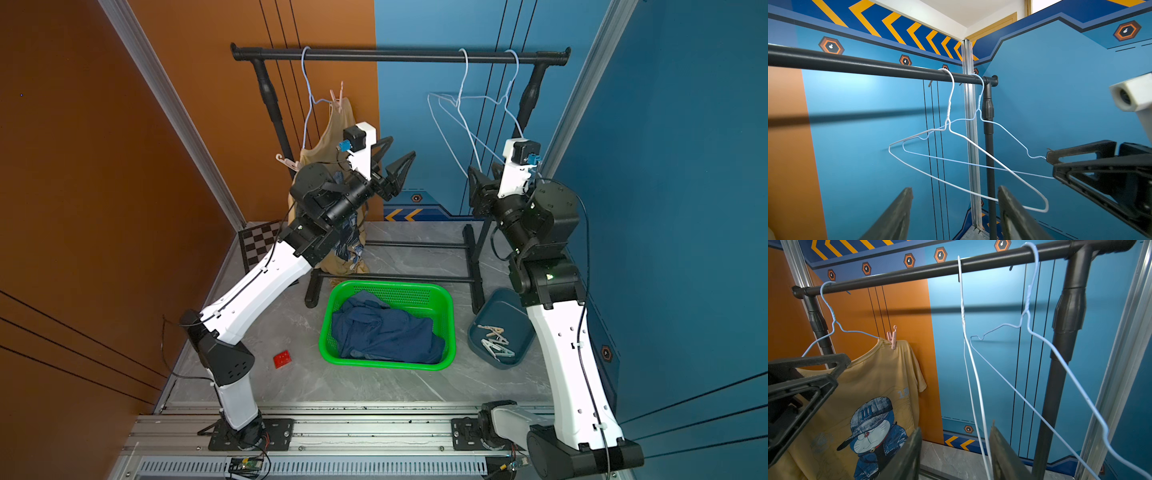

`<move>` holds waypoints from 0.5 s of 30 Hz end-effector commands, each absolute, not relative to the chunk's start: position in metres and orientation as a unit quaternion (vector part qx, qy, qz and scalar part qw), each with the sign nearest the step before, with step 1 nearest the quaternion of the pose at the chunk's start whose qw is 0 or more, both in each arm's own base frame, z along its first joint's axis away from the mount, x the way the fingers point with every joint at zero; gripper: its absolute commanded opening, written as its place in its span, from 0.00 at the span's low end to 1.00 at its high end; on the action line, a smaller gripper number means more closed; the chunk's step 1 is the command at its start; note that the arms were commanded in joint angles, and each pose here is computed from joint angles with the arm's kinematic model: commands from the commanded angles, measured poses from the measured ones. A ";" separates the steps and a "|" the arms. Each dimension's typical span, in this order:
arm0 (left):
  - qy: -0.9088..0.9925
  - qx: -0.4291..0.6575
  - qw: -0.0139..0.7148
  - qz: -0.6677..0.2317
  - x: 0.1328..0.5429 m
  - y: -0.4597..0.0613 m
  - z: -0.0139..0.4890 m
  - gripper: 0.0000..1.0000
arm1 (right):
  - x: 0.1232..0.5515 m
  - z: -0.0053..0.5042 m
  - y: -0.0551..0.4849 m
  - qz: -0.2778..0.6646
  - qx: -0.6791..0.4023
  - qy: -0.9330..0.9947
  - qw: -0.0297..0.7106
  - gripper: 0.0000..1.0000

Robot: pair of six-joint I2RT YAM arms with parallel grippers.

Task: Remove the clothespins securing t-shirts to the hanger
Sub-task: Place the hanger on the clothes rail.

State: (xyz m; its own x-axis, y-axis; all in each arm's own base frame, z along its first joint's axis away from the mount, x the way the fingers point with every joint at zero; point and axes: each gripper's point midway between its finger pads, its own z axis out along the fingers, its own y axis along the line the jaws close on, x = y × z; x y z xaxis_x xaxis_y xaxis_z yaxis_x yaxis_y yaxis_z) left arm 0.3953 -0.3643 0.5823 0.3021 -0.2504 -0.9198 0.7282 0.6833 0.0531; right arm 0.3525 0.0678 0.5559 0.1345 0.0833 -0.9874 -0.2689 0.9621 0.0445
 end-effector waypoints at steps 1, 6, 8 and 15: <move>0.475 0.231 0.784 -0.327 0.372 -0.344 0.608 0.67 | 0.334 0.556 0.059 0.100 -0.069 0.650 0.750 0.59; 0.480 0.233 0.781 -0.324 0.354 -0.339 0.606 0.67 | 0.310 0.556 0.049 0.079 -0.061 0.650 0.754 0.63; 0.480 0.234 0.782 -0.321 0.345 -0.335 0.606 0.67 | 0.301 0.556 0.047 0.076 -0.060 0.650 0.753 0.64; 0.496 0.215 0.785 -0.302 0.314 -0.302 0.598 0.68 | 0.269 0.555 0.046 0.086 -0.060 0.652 0.751 0.66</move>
State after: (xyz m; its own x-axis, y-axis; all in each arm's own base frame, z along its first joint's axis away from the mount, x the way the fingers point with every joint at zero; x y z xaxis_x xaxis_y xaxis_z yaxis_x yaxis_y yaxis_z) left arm 0.3264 -0.3231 0.5902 0.2955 -0.2559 -0.9204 0.7297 0.6823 0.0446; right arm 0.2767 0.0504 0.5667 0.1738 0.0612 -0.9829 -0.2250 0.9741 0.0208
